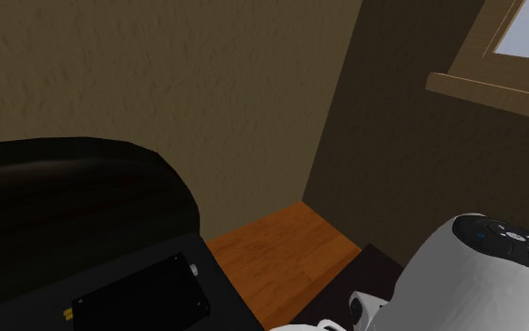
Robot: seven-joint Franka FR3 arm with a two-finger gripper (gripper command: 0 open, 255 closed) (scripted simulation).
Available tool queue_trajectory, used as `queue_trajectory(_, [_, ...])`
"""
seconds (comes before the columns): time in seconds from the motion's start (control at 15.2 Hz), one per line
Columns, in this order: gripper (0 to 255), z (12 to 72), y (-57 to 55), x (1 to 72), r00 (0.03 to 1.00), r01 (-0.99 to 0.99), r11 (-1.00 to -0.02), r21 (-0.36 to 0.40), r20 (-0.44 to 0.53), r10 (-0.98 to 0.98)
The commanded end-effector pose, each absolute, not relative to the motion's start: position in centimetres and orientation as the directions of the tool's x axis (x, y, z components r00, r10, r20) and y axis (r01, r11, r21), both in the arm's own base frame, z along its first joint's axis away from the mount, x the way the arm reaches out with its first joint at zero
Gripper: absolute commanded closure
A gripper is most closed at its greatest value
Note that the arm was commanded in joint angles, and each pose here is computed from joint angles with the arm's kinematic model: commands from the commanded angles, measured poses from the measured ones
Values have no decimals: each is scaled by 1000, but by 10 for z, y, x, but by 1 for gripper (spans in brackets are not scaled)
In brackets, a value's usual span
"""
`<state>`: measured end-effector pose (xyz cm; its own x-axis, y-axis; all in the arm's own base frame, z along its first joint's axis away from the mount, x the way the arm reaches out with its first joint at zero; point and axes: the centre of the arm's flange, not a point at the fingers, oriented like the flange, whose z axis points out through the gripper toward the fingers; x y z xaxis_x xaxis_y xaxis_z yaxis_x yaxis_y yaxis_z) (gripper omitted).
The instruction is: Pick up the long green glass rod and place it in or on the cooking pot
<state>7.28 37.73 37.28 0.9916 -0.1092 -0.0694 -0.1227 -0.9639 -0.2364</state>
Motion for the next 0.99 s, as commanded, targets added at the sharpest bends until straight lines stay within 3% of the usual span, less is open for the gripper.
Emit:
queue_trajectory(0.0, [0,373,377,73,992,-123,-964,-236,-69,-109])
queue_trajectory(0.2, [0,373,377,73,992,-123,-964,-236,-69,-109])
queue_trajectory(0.46, [0,421,365,75,992,-123,-964,-236,-69,-109])
queue_trajectory(0.92, [0,421,365,75,992,-123,-964,-236,-69,-109])
